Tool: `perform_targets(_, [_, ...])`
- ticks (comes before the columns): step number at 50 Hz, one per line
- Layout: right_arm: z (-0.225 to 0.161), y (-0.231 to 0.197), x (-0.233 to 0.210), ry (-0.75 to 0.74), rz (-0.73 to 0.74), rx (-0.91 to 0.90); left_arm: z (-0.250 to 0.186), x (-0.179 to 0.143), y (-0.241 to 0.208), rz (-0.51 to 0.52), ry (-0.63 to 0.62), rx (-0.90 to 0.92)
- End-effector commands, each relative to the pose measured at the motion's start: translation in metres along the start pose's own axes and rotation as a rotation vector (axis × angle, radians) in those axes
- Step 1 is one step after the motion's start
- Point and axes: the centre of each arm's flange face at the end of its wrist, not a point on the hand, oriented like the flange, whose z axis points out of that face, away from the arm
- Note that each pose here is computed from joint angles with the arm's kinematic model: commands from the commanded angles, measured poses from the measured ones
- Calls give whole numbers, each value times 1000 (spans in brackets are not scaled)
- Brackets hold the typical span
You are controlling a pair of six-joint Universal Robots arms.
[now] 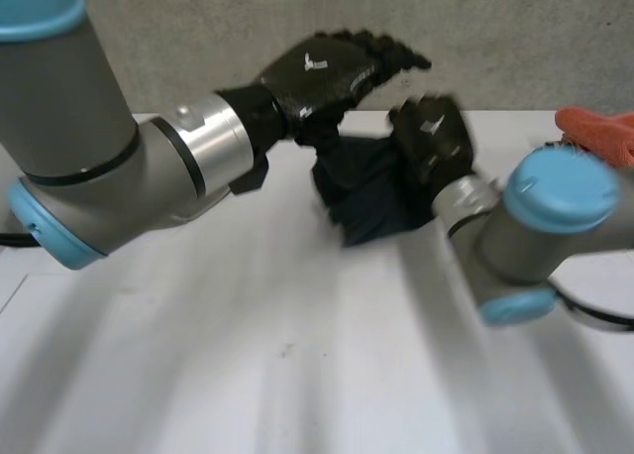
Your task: Fold the laundry.
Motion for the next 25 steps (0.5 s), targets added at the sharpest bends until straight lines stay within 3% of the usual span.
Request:
perform_targets(1, [28,-31,85,108,13,138,-2,-4,-30,27,-37,101])
perform_targets(8, [41,-61,207,233,3,287,-5,-4,-46,-8,-39,163])
perform_targets(11, [39,-52,261,270,2,305,-6,-2,-46,-16,-36,163])
perform_targets(17, [34,24,338,305,62,243,-6,1,-41,-26,-32,146])
perform_targets(25, [14,148,357,242,150,80,-5,2,-30,-44,-31,118])
